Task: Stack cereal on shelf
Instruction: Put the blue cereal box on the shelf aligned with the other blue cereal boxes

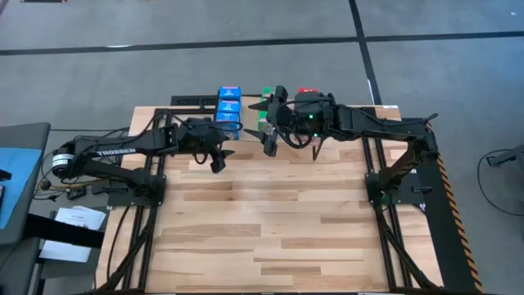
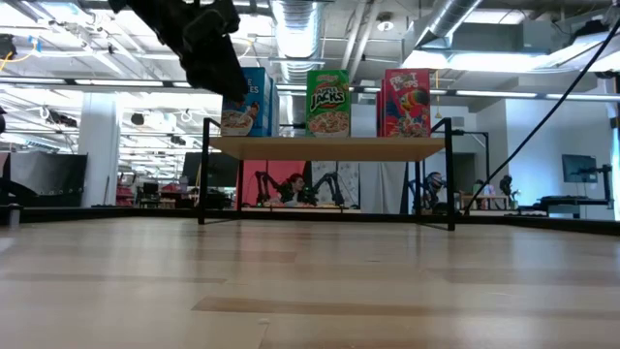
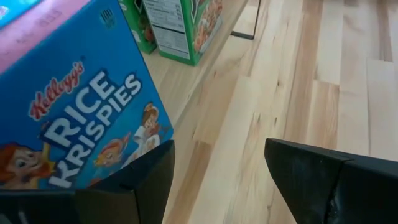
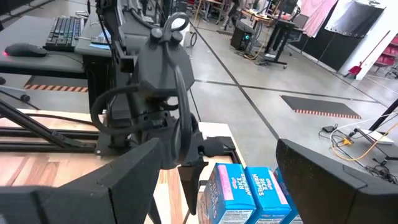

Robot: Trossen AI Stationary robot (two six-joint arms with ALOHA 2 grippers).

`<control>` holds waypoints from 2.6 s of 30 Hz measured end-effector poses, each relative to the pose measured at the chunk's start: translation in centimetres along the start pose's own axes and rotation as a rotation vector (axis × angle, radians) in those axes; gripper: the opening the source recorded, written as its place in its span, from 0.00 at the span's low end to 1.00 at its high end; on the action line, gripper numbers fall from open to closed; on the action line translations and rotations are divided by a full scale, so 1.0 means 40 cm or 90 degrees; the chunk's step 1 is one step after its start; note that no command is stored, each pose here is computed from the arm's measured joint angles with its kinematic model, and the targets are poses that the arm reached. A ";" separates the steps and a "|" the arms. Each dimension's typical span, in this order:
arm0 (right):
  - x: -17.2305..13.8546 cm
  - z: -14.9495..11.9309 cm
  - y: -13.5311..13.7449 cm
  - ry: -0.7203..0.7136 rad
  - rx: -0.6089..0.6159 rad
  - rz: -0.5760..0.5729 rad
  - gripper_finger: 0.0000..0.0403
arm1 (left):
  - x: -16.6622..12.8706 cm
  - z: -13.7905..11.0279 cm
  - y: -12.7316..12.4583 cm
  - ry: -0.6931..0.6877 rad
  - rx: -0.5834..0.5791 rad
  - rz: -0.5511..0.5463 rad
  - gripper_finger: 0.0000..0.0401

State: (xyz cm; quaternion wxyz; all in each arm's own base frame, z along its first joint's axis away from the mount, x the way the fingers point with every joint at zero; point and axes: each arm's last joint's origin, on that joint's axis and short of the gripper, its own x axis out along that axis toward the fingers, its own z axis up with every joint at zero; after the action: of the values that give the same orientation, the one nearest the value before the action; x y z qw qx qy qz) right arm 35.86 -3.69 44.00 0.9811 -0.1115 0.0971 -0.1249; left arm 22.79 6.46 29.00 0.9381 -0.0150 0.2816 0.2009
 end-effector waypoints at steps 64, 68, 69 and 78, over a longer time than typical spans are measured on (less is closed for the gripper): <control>0.001 -0.020 -0.007 0.048 0.035 0.001 0.85 | 0.005 0.009 -0.052 -0.048 0.018 0.156 0.59; 0.002 -0.035 -0.019 0.081 0.080 -0.007 0.85 | -0.050 0.026 -0.039 -0.071 0.017 0.183 0.59; 0.002 -0.038 -0.021 0.086 0.087 -0.008 0.85 | -0.064 0.031 -0.035 -0.079 0.013 0.183 0.59; 0.021 -0.054 -0.004 0.107 0.158 -0.003 0.85 | -0.198 0.036 0.000 -0.157 -0.002 0.170 0.59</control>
State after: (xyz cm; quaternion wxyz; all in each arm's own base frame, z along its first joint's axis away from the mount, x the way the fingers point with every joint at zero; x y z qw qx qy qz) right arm 36.14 -4.47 41.85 0.9754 0.0215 0.1627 -0.1474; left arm 17.52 3.76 34.45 0.9307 0.0457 0.1632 0.3241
